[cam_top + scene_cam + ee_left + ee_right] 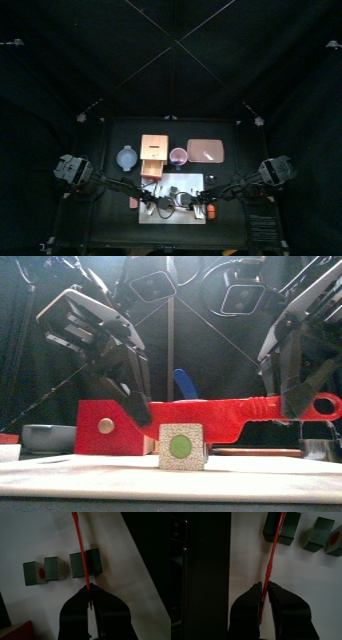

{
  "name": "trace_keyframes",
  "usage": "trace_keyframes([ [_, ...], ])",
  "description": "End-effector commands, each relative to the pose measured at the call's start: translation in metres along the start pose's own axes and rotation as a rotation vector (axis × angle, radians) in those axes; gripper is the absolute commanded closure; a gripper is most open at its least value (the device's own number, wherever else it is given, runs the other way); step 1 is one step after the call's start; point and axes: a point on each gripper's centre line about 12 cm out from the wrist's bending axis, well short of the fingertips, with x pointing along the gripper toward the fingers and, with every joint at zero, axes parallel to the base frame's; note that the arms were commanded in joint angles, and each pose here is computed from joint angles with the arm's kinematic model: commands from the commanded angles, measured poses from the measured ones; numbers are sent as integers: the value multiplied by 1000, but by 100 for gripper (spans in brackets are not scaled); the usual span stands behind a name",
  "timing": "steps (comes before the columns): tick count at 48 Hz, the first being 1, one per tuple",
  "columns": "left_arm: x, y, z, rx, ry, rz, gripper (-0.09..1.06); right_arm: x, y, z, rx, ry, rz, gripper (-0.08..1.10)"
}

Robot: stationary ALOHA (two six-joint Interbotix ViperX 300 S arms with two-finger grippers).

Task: Place sushi on board then cut the sushi with the knife then place the pieces on the plate
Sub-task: Cut the sushi into 4 pieces

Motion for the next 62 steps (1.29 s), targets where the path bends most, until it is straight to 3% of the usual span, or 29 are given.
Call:
trace_keyframes([
  [1,-5,3,11,-7,-33,4,61,-11,14,21,-20,-69,33,57],
  [9,-24,5,22,-6,-77,13,61,-28,19,29,-23,-93,53,57],
  [21,-70,21,41,71,-189,80,59,-66,24,34,-31,-123,87,57],
  [27,-85,37,41,73,-220,122,56,-81,23,28,-26,-128,96,57],
  [33,-88,46,40,73,-236,144,48,-92,16,25,-3,-148,91,57],
  [39,-84,48,41,90,-257,148,33,-99,7,27,19,-171,79,57],
  [47,-85,48,41,91,-289,147,15,-100,-3,25,35,-168,58,57],
  [55,-94,47,46,96,-348,150,11,-101,-15,16,102,-137,45,57],
  [62,-105,48,46,102,-402,157,11,-112,-17,9,257,-126,93,57],
])
